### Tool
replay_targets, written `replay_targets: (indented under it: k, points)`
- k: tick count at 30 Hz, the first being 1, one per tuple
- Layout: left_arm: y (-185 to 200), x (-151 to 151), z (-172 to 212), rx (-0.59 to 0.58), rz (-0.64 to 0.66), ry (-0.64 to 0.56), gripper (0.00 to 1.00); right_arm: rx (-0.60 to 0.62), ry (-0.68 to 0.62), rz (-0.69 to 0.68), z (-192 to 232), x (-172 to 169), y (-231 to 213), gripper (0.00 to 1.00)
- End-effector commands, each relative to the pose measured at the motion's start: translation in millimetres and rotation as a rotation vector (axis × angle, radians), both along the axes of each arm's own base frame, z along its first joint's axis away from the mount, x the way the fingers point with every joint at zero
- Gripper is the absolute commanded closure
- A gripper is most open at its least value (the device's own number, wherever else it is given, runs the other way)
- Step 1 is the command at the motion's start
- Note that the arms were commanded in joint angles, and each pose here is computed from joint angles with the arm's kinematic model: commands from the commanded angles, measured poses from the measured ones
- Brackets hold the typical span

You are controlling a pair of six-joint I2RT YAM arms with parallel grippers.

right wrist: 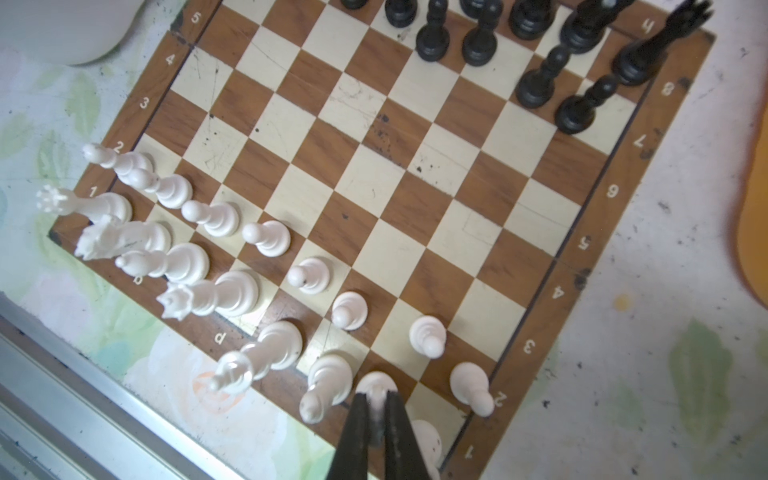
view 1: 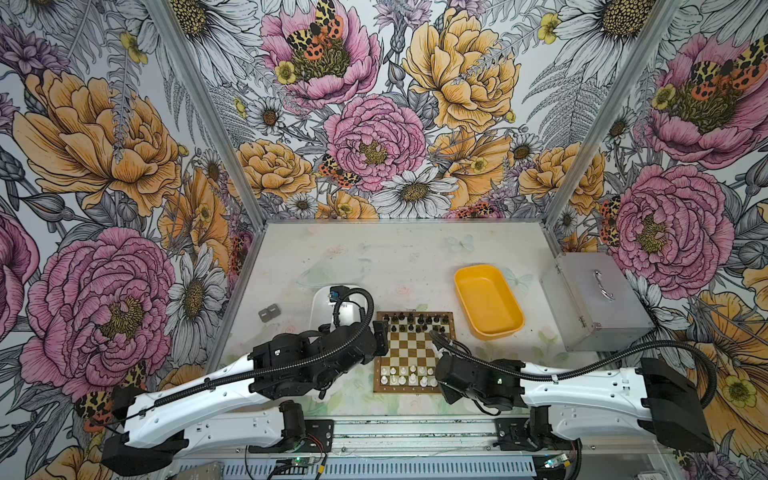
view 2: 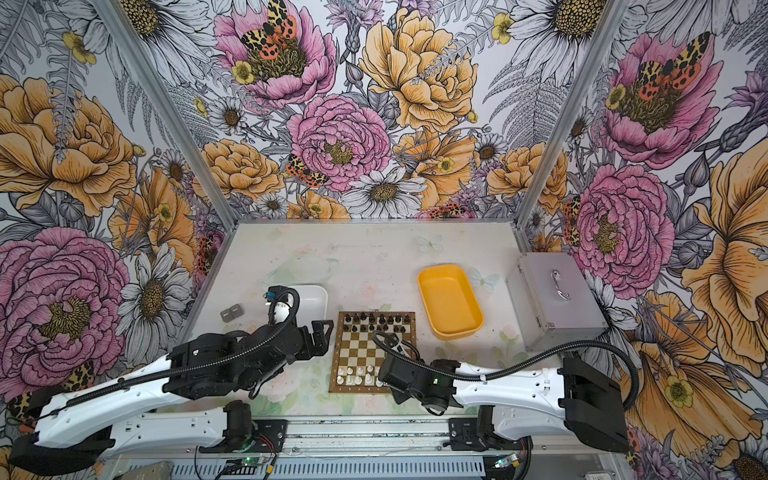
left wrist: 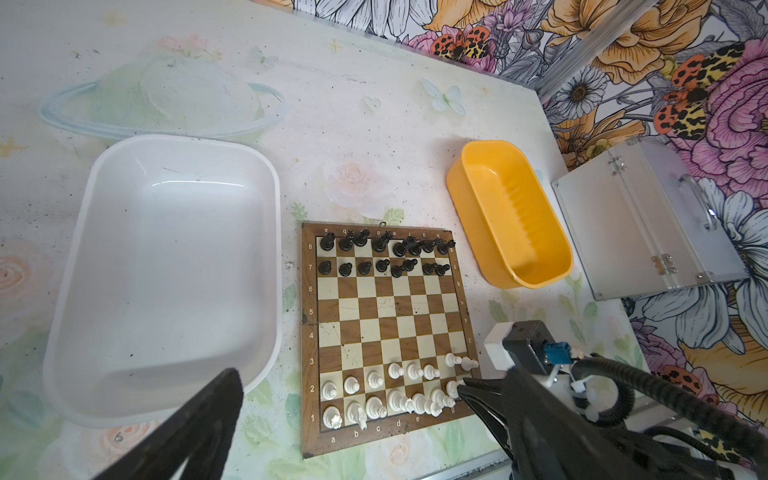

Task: Set up the chess pieces on the board
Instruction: 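Lower the knight onto its square and open the right gripper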

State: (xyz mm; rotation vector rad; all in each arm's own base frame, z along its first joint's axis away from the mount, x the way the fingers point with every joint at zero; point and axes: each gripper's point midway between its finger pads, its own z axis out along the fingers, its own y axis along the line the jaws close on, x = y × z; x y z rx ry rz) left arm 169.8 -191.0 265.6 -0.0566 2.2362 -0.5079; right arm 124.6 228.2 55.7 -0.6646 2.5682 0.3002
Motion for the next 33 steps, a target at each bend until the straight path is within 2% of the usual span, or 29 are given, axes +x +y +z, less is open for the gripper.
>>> replay_targets:
  k: [1, 11, 18, 22, 33]
  points:
    - [2.7, 2.2, 16.3, -0.013, 0.003, -0.044, 0.01, 0.006, -0.015, -0.011, -2.0, 0.4, 0.2, 0.98]
    - [3.6, 2.0, 19.0, -0.012, -0.002, -0.051, 0.01, 0.004, -0.013, -0.013, -6.2, -0.6, 0.8, 0.97]
    - [3.2, 1.3, 20.0, -0.015, -0.005, -0.052, 0.01, 0.006, -0.014, -0.008, -6.9, -2.4, 0.9, 0.89]
    - [2.2, 1.1, 20.3, -0.014, -0.009, -0.051, 0.01, 0.013, -0.017, -0.008, -5.7, -2.5, 0.8, 0.8]
    - [1.3, 0.7, 22.9, -0.019, -0.01, -0.057, 0.01, 0.023, -0.034, 0.006, 0.2, -1.4, 3.5, 0.75]
